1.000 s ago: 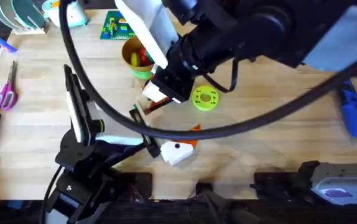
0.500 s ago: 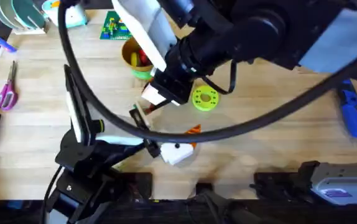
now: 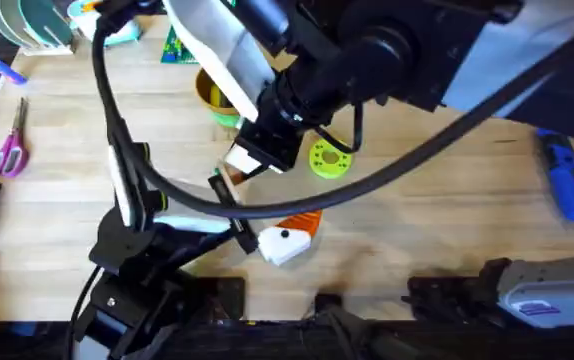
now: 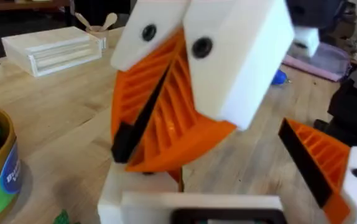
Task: Pick up the gripper from the table and insert it into the empty holder that is missing its gripper. Then pick up a screw, insert it into the mounting hole, and use the screwdriver to tighten it. Finally, clean up the table by picking up the vegetable and placing it into the bucket.
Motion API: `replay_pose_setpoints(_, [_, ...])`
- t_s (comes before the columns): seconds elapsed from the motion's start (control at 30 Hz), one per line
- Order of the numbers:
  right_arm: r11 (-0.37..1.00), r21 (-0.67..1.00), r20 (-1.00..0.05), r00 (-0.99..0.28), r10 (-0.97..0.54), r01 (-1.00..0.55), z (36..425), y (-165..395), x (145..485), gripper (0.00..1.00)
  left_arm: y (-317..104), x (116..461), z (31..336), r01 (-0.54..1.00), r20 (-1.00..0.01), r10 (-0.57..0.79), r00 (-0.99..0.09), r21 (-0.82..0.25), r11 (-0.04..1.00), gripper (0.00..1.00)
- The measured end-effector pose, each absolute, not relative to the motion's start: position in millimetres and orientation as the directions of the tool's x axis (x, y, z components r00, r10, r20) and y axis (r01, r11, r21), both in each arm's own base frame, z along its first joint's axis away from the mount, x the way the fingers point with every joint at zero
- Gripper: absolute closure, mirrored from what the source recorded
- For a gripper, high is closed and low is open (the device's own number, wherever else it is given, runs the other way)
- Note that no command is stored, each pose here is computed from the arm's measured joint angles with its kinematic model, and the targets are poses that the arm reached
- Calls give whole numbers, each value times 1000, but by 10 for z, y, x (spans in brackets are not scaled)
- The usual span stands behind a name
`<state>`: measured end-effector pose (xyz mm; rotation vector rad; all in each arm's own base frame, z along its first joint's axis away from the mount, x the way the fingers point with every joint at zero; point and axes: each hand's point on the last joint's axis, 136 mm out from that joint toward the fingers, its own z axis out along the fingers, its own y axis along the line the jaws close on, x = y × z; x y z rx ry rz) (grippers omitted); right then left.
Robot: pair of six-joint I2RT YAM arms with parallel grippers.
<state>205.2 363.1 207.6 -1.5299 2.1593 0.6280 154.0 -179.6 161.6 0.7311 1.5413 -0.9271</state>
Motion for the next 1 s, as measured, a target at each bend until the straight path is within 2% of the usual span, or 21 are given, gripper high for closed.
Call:
replay_pose_setpoints(0.33, [295,118,-573,-308,-760,-948,2075,3628,2056,994,-1796,1540,1616,852,-985,-38,-170,-166,496,8])
replay_pose_setpoints(0.37, [298,121,-571,-312,-759,-947,2074,3627,2055,964,-1796,1541,1616,852,-985,-38,-170,-166,497,8])
replay_pose_setpoints(0.43, [299,121,-568,-313,-761,-947,2068,3618,2054,698,-1796,1541,1617,852,-985,-38,-168,-165,496,8])
replay_pose_setpoints(0.57, [323,103,-566,-323,-759,-941,2096,3546,2111,99,-1795,1542,1621,853,-986,-37,-164,-161,497,8])
replay_pose_setpoints(0.6, [329,102,-566,-326,-757,-939,2119,3514,2121,37,-1795,1542,1623,853,-986,-37,-161,-158,497,8])
replay_pose_setpoints(0.8, [357,99,-576,-347,-741,-929,2399,3200,2031,11,-1794,1542,1623,855,-988,-32,-152,-147,498,8])
replay_pose_setpoints(1.0, [428,88,-604,-390,-695,-899,2794,2649,1919,10,-1794,1542,1623,855,-988,-31,-152,-147,498,8])
